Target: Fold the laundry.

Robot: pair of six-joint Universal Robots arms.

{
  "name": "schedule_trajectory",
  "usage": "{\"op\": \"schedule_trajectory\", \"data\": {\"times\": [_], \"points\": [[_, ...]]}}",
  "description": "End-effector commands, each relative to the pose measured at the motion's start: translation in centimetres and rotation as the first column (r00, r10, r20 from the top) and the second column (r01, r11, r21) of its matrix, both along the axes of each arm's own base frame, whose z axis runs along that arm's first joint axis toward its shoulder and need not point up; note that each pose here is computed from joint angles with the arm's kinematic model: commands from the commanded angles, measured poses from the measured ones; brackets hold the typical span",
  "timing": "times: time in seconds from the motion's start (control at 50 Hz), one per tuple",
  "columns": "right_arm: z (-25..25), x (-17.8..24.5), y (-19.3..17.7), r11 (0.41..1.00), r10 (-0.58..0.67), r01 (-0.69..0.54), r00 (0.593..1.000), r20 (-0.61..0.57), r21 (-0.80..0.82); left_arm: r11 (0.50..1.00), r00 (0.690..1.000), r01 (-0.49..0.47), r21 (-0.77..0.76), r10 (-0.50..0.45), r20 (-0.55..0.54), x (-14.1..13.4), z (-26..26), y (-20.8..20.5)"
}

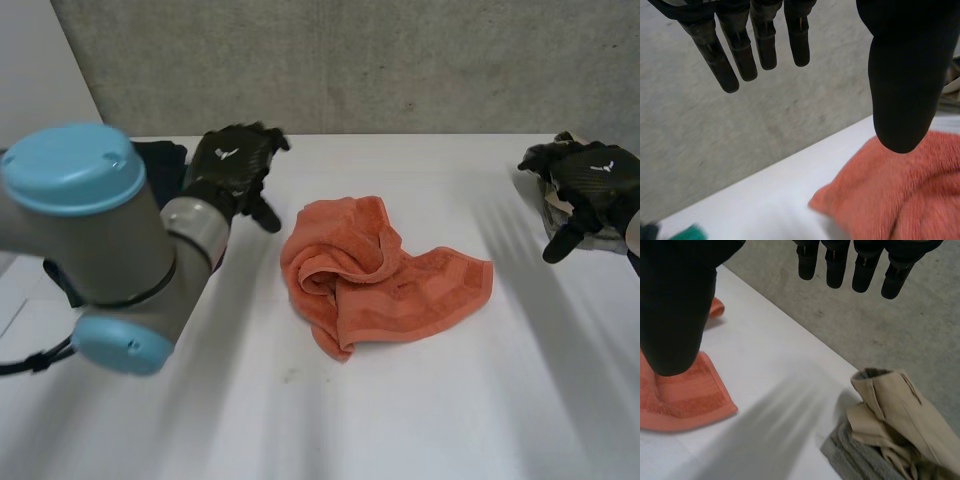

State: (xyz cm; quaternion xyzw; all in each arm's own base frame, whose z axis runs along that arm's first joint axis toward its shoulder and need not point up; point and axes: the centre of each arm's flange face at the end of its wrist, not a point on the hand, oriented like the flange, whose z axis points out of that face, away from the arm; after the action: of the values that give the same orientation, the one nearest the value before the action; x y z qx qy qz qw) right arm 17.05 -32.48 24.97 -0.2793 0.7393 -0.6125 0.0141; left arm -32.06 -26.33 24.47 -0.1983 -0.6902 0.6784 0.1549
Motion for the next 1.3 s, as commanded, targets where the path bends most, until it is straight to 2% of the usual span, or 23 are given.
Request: {"op": "schedule_trajectory", "data": {"times": [0.02,0.14,0.26,0.36,0.44,0.68,0.78,0.94,1.06,1.16,1.22,1.3], "points": [[-1.1,1.9,-1.1,0.987,0.131,-0.134,0.991,0.036,0.089,0.991,0.996,-0.069,0.111,0.061,0.072,2.3,-3.4,2.5],[-3.9,6.0,-2.0,0.948,0.296,-0.300,0.954,0.052,0.107,0.979,0.995,-0.068,0.190,0.053,0.085,2.3,-6.1,3.0],[-7.6,10.2,-2.3,0.904,0.427,-0.425,0.903,-0.043,0.047,0.956,0.999,-0.025,0.293,0.031,-0.018,0.8,-8.6,1.5],[-10.1,11.7,-2.9,0.884,0.464,-0.467,0.880,-0.101,-0.010,0.936,0.993,0.060,0.348,-0.020,-0.120,-1.0,-9.8,-0.2],[-11.1,12.9,-3.0,0.870,0.485,-0.491,0.868,-0.107,-0.040,0.929,0.986,0.095,0.358,-0.039,-0.160,-2.1,-10.5,-1.3],[-12.8,14.4,-3.7,0.859,0.501,-0.509,0.858,-0.112,-0.055,0.938,0.986,0.075,0.337,-0.020,-0.165,-3.0,-11.6,-3.3],[-10.2,14.3,-3.8,0.862,0.484,-0.496,0.867,-0.120,-0.108,0.956,0.984,0.063,0.285,-0.011,-0.179,-2.6,-9.0,-3.7],[-2.2,11.4,-3.7,0.892,0.395,-0.399,0.917,-0.063,-0.211,0.997,0.984,0.058,0.056,-0.047,-0.172,-0.8,1.5,-2.3],[6.2,9.7,0.2,0.882,0.387,-0.370,0.922,0.000,-0.292,0.988,0.996,0.038,-0.151,-0.051,-0.078,1.0,8.3,-0.3],[11.0,8.5,4.3,0.871,0.383,-0.360,0.924,0.003,-0.334,0.967,0.999,0.041,-0.253,-0.043,-0.002,1.6,10.8,1.2],[11.7,8.1,5.4,0.880,0.374,-0.353,0.927,0.007,-0.316,0.961,0.999,0.043,-0.274,-0.033,0.042,1.7,10.8,1.4],[11.0,7.3,6.6,0.914,0.359,-0.347,0.933,0.020,-0.211,0.970,0.994,0.052,-0.237,-0.026,0.109,1.5,8.6,0.9]]}}
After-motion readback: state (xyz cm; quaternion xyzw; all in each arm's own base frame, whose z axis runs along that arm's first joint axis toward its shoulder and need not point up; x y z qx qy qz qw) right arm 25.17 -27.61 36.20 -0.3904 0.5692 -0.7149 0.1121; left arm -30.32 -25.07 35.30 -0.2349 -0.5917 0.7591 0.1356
